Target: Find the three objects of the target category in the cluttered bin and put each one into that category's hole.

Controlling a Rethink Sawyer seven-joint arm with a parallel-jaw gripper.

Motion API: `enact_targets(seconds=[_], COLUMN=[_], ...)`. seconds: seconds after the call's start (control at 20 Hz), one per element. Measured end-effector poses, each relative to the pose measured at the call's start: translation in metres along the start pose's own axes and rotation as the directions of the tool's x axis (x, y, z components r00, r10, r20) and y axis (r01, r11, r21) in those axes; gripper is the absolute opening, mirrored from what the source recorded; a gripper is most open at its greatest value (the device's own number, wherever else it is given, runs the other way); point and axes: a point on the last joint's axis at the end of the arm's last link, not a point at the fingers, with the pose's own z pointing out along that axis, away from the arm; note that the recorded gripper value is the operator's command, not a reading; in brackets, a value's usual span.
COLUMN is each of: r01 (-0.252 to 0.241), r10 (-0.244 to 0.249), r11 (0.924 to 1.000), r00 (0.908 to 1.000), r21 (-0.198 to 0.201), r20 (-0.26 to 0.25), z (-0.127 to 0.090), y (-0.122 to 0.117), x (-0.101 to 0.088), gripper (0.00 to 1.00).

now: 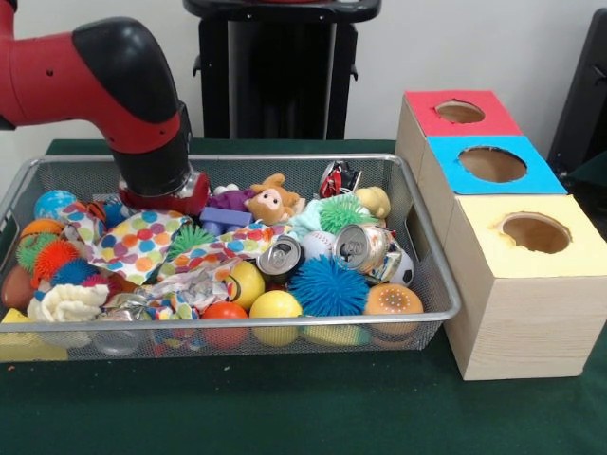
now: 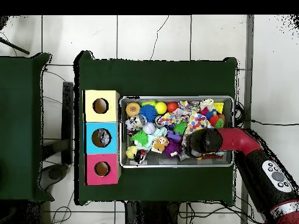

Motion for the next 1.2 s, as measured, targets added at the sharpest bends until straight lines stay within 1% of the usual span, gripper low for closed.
enact_targets(seconds=[0.1, 0.15, 0.25, 0.35, 0.5, 0.65, 0.85, 1.2], r01=[0.003, 0.013, 0.017, 0.026, 0.045, 0.053, 0.053, 0.053], r10=[-0.003, -0.013, -0.017, -0.026, -0.046, -0.054, -0.055, -0.055], r11=[1.0000, 0.9999, 0.9999, 0.9997, 0.9990, 0.9985, 0.9985, 0.9985], r00=[0.9998, 0.9987, 0.9981, 0.9959, 0.9898, 0.9845, 0.9810, 0.9811], r21=[0.000, 0.000, 0.000, -0.002, -0.006, -0.010, -0.013, -0.013], r20=[-0.018, -0.048, -0.059, -0.087, -0.135, -0.167, -0.186, -0.186], z=[0.000, 0.000, 0.000, 0.001, 0.001, 0.002, 0.002, 0.002], y=[0.000, 0.000, 0.000, 0.000, 0.000, 0.000, 0.000, 0.001], x=[-0.003, -0.007, -0.008, -0.012, -0.018, -0.022, -0.025, -0.026], gripper=[1.00, 1.00, 1.00, 1.00, 1.00, 1.00, 1.00, 1.00])
